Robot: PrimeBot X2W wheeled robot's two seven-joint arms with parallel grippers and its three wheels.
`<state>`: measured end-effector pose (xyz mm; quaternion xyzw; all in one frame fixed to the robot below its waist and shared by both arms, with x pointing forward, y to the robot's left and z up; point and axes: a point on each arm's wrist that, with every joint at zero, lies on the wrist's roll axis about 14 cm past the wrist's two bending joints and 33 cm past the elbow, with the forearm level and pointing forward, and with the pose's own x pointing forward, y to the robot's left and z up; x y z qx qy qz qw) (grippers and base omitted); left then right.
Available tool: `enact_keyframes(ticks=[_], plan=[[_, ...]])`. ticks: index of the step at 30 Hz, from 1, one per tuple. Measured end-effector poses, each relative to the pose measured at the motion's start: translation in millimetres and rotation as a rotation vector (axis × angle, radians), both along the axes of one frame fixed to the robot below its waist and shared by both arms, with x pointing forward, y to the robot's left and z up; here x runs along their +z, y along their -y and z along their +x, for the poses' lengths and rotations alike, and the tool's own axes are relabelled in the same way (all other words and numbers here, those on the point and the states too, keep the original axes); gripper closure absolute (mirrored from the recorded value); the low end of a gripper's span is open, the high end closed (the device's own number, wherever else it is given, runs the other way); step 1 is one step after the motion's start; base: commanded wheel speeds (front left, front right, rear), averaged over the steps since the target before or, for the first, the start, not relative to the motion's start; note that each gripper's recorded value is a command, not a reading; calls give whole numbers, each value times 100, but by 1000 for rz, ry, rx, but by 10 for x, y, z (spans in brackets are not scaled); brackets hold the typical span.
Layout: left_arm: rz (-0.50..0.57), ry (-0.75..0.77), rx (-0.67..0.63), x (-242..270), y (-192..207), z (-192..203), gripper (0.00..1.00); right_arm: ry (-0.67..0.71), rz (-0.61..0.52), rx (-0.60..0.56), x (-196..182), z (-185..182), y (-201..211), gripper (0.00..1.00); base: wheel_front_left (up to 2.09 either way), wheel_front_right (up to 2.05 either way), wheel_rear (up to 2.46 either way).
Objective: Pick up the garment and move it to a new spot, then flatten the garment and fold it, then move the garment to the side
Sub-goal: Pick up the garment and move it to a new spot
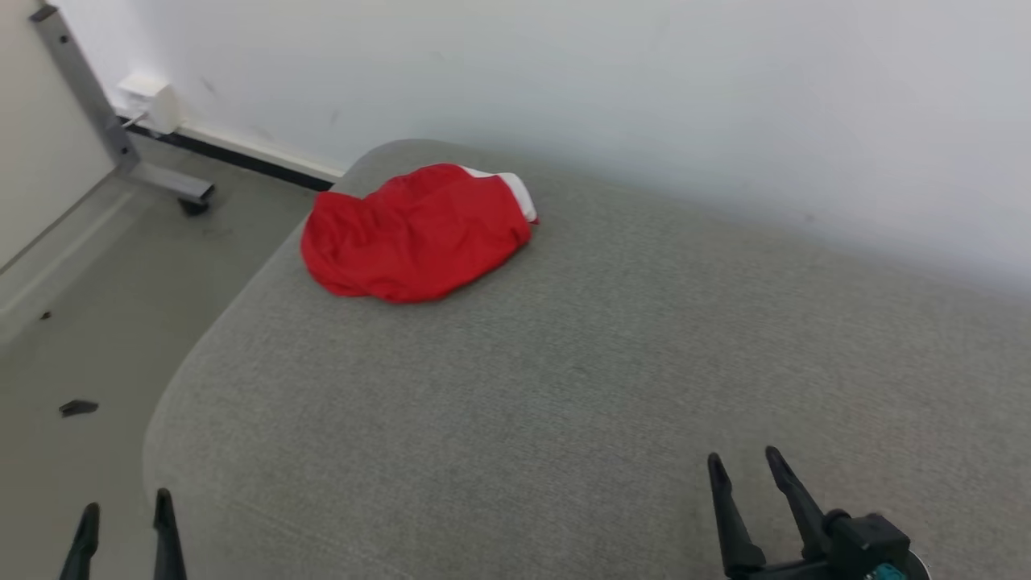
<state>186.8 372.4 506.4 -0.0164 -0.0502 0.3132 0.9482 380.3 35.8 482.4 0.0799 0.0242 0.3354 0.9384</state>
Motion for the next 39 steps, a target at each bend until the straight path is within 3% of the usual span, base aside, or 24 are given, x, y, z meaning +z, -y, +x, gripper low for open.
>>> enact_keyframes(ticks=[11, 17, 27, 32, 39], plan=[[-8, -23, 88, -32, -111, -217, 0, -19, -1, 73, -84, 61, -284, 0, 0, 0, 0], [9, 30, 45, 147, -175, 81, 0, 3, -12, 8, -58, 202, -97, 0, 0, 0, 0], [108, 182, -88, 889, -354, 1026, 0, 94, -31, -123, 189, 521, 326, 0, 0, 0, 0], [146, 225, -189, 1275, -334, 1742, 0, 107, -58, -242, 167, 671, 760, 0, 0, 0, 0], [122, 180, -324, 1377, -153, 2797, 0, 89, -104, -414, 15, 774, 1414, 0, 0, 0, 0]])
